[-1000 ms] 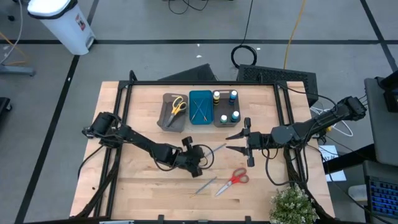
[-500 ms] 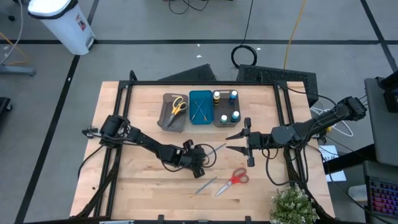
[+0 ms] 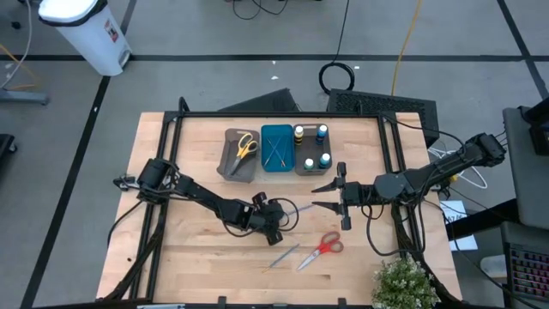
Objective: Pick & Place Paint Supplies
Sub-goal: Put the blue paint brush into the blue bin
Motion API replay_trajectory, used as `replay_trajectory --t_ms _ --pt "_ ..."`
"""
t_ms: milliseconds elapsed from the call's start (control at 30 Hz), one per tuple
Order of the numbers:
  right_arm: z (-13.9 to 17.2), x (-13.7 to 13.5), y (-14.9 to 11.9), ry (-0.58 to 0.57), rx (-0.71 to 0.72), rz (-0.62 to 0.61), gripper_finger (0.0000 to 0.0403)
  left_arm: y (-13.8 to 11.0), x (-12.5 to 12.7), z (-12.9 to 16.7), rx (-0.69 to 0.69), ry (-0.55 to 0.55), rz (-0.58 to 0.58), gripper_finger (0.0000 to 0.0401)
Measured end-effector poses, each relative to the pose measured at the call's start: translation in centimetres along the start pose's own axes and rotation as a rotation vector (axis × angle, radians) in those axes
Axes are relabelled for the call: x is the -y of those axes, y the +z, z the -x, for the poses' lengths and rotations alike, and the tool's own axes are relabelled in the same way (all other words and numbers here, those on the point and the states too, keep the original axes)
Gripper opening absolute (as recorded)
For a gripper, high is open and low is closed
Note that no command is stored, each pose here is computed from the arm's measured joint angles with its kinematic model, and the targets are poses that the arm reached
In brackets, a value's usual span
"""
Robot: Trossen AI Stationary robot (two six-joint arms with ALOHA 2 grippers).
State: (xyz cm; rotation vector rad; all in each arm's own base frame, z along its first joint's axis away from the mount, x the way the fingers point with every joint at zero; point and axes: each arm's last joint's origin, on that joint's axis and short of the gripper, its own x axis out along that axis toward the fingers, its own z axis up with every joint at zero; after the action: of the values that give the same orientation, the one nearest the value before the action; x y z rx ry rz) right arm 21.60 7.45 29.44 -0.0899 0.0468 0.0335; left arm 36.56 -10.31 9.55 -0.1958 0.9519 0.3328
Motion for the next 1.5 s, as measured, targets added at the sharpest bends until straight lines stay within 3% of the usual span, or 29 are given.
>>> replay_trajectory --t_ms 500,733,1367,1500 --pt "0.0 0.0 0.0 0.0 -0.001 0.0 0.013 0.9 -0.5 1.5 0.038 0.023 0.027 0.0001" --pt "0.0 0.0 0.0 0.0 -0.002 0.001 0.013 2.3 -0.6 4.6 0.12 0.026 0.024 0.0001" --pt "0.0 0.0 0.0 0.0 -0.003 0.001 0.013 5.8 -3.3 13.1 0.381 0.187 0.053 0.0" --pt "0.0 0.0 0.0 0.0 -0.003 0.001 0.013 6.3 -3.9 13.5 0.383 0.156 0.115 0.0005"
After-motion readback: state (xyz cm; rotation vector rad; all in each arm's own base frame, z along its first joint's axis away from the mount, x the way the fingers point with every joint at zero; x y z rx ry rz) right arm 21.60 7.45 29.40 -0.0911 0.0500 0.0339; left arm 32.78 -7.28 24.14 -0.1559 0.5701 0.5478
